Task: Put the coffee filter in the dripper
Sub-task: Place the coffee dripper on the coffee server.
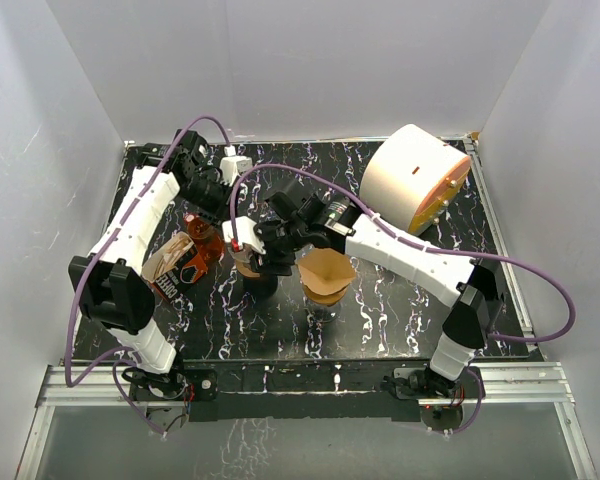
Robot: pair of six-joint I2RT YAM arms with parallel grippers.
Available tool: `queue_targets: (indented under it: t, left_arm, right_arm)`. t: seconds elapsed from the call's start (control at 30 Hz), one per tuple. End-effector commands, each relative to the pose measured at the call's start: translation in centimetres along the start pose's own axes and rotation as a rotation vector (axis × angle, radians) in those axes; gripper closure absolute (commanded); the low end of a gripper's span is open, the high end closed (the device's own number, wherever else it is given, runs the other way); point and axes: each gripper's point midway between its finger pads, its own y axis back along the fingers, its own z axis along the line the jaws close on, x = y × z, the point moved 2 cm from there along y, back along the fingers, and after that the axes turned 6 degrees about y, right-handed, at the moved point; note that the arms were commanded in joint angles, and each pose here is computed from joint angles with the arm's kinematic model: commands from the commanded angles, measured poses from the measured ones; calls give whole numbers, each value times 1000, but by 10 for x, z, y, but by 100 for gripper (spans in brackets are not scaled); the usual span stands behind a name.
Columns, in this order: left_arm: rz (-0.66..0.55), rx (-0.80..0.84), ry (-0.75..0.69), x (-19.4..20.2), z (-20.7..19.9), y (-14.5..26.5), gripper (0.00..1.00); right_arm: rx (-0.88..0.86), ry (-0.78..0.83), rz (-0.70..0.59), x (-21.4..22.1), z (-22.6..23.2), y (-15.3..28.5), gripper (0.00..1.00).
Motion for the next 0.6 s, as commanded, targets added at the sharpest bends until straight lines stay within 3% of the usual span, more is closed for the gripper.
queue_targets:
  t: [0.0,0.57]
  left_arm:
    - [11,24,-4,4,-5,-3,100]
    - [0,-44,-24,10,4,-15,100]
  right_arm:
    - [23,7,-9,-2,-3,-4,52]
    - [12,-14,28,17,4,-15,67]
